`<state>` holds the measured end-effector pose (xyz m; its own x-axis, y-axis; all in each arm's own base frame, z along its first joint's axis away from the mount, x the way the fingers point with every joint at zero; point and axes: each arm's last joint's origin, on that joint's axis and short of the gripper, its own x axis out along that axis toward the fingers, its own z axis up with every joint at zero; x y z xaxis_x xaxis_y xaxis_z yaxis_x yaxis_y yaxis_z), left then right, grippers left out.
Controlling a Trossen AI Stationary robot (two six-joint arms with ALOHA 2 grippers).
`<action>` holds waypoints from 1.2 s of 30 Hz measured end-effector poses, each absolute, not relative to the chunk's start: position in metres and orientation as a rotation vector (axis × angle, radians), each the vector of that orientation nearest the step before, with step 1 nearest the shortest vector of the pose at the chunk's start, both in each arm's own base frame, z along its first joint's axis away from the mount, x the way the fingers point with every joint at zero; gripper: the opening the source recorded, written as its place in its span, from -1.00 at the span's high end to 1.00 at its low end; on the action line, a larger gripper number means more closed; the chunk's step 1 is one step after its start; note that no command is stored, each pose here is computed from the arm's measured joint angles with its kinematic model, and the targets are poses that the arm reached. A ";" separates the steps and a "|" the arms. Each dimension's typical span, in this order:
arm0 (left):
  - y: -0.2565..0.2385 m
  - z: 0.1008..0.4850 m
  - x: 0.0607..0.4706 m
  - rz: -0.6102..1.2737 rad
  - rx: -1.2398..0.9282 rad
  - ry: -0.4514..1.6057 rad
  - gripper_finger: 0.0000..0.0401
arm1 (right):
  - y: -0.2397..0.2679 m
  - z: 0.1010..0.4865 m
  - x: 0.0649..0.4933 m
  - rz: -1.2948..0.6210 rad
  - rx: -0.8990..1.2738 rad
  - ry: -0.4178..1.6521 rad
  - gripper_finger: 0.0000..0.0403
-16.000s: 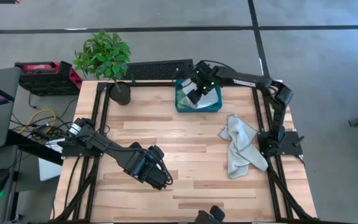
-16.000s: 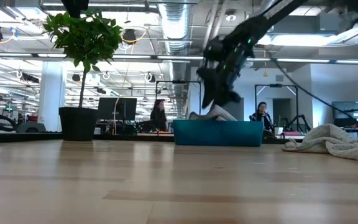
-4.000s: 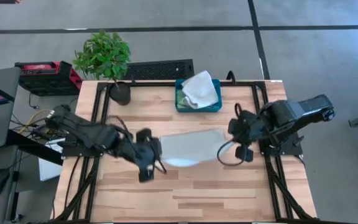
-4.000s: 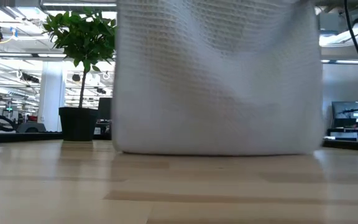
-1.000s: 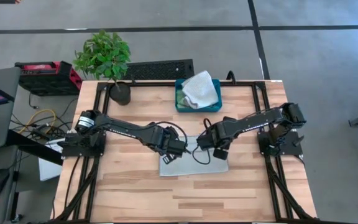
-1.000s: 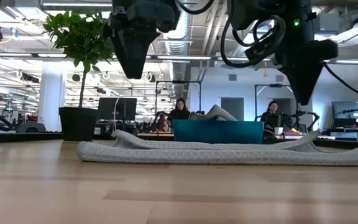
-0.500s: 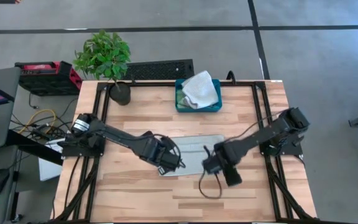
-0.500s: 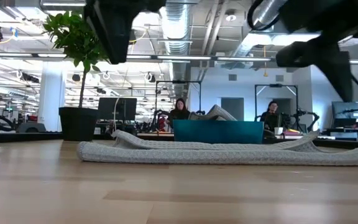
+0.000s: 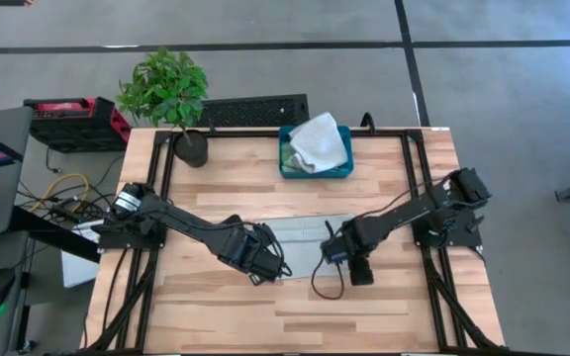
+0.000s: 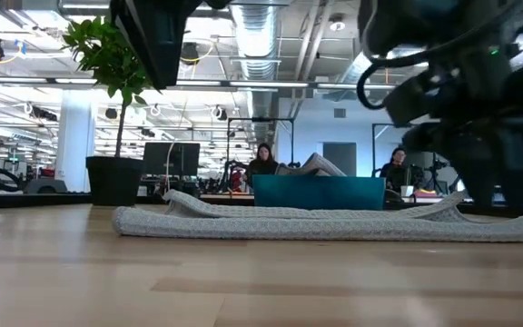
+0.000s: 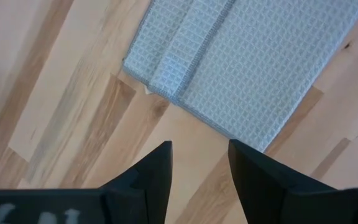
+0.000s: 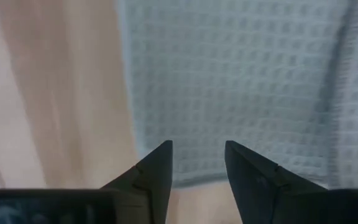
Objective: Fold microfiber towels
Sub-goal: Fold the gray towel
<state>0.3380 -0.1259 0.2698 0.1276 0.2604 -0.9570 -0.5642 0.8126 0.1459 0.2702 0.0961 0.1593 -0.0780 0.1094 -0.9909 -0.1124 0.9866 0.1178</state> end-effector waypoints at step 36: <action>-0.113 0.270 0.342 0.637 -0.298 1.314 0.25 | -0.008 0.168 0.285 -0.313 -0.014 1.517 0.19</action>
